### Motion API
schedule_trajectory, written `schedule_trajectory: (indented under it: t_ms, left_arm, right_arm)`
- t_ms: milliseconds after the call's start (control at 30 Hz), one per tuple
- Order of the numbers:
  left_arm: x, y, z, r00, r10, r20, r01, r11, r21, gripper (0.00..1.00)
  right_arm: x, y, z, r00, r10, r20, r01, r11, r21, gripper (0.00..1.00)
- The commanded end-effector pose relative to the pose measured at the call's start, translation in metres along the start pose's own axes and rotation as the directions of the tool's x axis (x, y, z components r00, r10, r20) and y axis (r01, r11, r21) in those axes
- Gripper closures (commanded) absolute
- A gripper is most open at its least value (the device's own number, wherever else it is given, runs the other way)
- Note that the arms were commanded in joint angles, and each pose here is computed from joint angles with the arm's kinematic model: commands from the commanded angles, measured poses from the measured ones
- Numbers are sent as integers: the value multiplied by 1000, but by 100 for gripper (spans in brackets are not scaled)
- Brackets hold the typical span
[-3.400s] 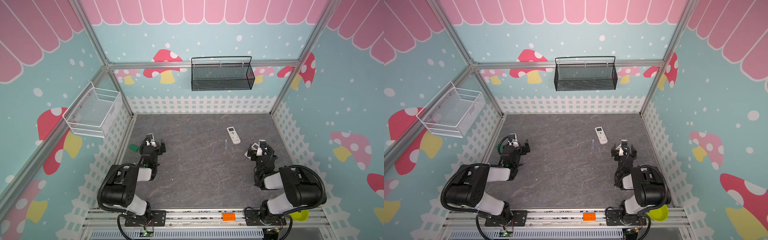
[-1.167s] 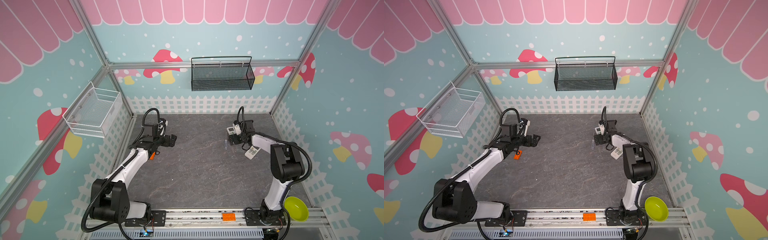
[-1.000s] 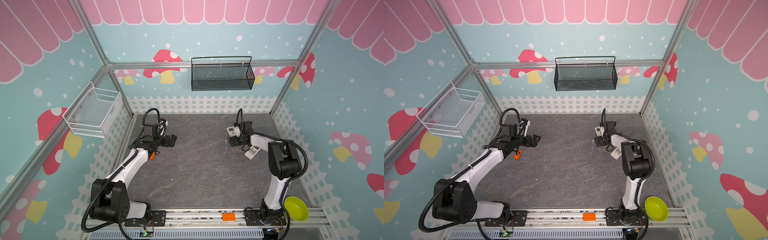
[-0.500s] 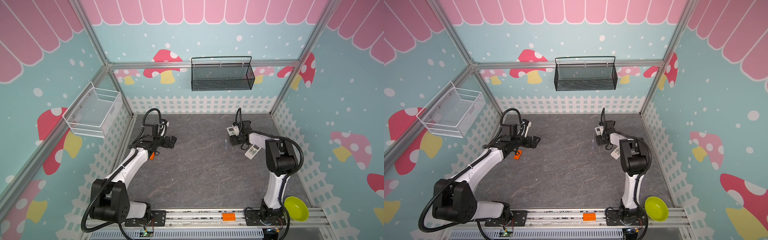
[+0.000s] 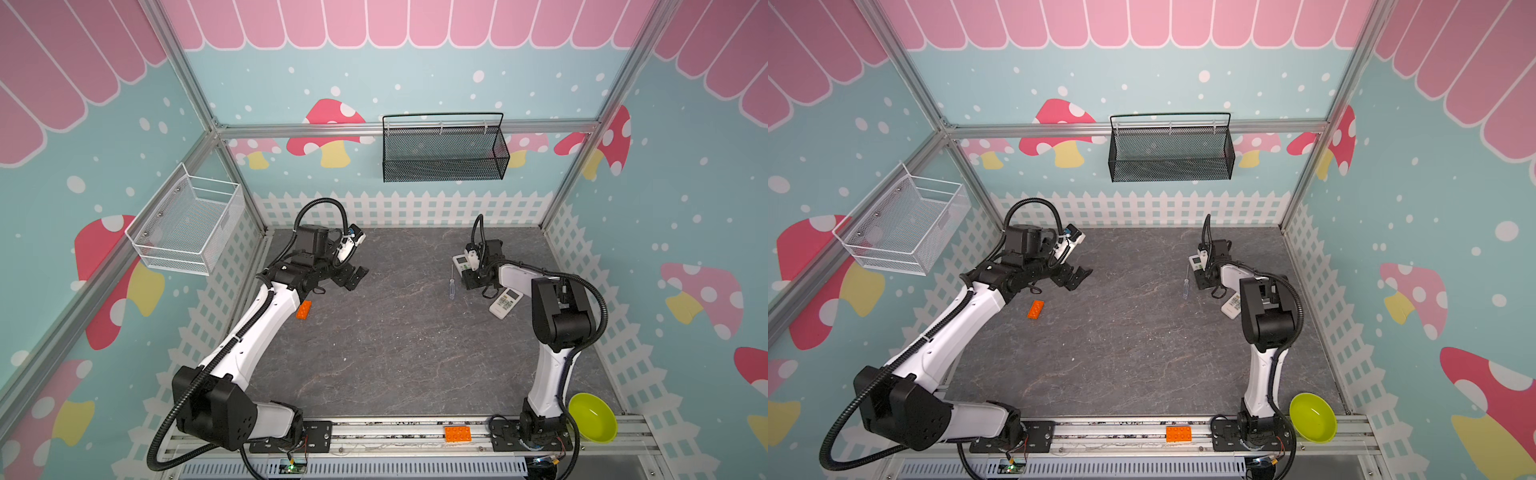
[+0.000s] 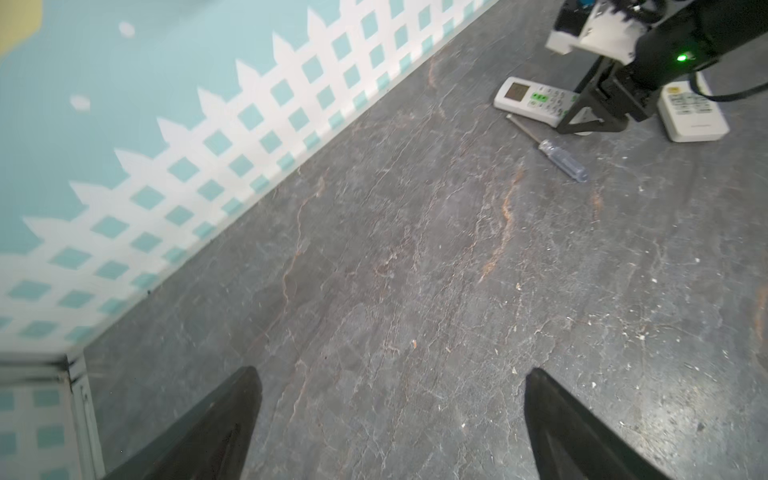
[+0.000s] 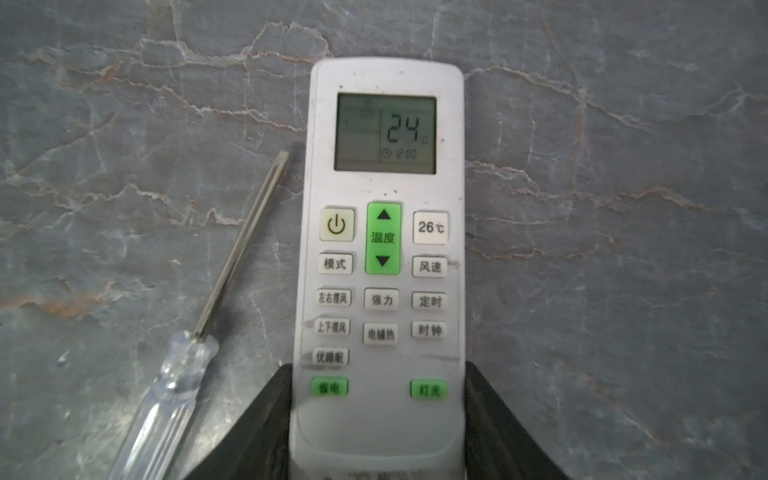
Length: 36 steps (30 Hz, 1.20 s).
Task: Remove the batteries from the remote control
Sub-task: 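Reach the right gripper to the white remote and grasp its end, then lift the remote toward the left gripper while the left gripper reaches to meet it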
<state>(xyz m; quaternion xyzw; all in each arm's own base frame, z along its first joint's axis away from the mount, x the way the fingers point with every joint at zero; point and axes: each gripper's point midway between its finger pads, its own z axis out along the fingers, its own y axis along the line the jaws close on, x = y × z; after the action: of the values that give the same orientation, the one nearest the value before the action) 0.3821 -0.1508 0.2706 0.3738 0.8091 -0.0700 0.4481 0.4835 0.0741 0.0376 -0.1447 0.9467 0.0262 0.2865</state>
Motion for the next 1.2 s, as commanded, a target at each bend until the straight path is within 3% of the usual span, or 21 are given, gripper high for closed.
schedule_trajectory:
  t_ms: [0, 100, 200, 267, 333, 467, 567, 700, 767, 833, 900, 1000, 1167]
  left_arm:
    - [-34, -22, -29, 969, 219, 111, -229, 969, 89, 1]
    - [-69, -35, -50, 893, 371, 256, -405, 909, 96, 1]
    - [-91, -46, -62, 774, 519, 362, -574, 817, 56, 1]
    - [-100, -52, -64, 680, 616, 399, -675, 738, 11, 1]
    - [-103, -56, -63, 582, 698, 416, -758, 651, -32, 1]
    - [-105, -64, -53, 369, 824, 429, -883, 454, -114, 1]
    - [-105, -69, -43, 215, 872, 441, -928, 323, -187, 1]
    - [-92, -77, -21, -21, 906, 422, -942, 123, -313, 1]
    - [-92, -80, -9, -122, 912, 392, -903, 62, -425, 1]
    - [-93, -84, -4, -192, 910, 367, -852, 31, -523, 1]
    - [-93, -88, -5, -215, 903, 373, -826, 36, -563, 1]
    - [-84, -91, -3, -194, 900, 391, -851, 44, -523, 1]
    - [-47, -101, 12, -229, 896, 381, -885, -29, -465, 6]
  right_arm:
    - [-34, 1, -50, 992, -38, 119, 39, 999, -10, 42]
    - [-48, 16, -86, 975, -69, 209, 86, 994, -73, 43]
    - [-58, 45, -123, 942, -131, 310, 190, 967, -171, 49]
    - [-63, 67, -147, 904, -194, 381, 288, 935, -206, 54]
    - [-66, 84, -168, 867, -241, 435, 358, 910, -209, 53]
    - [-63, 134, -210, 746, -335, 575, 551, 796, -251, 53]
    - [-54, 162, -230, 672, -383, 634, 659, 700, -276, 52]
    - [-39, 182, -242, 630, -405, 662, 729, 604, -324, 52]
    - [-32, 188, -241, 625, -406, 667, 741, 578, -342, 52]
    - [-25, 193, -237, 637, -400, 659, 739, 562, -373, 52]
    - [-18, 201, -234, 643, -405, 650, 744, 533, -404, 53]
    - [-9, 210, -231, 637, -422, 646, 758, 496, -423, 52]
    - [-4, 221, -227, 636, -437, 636, 765, 462, -448, 52]
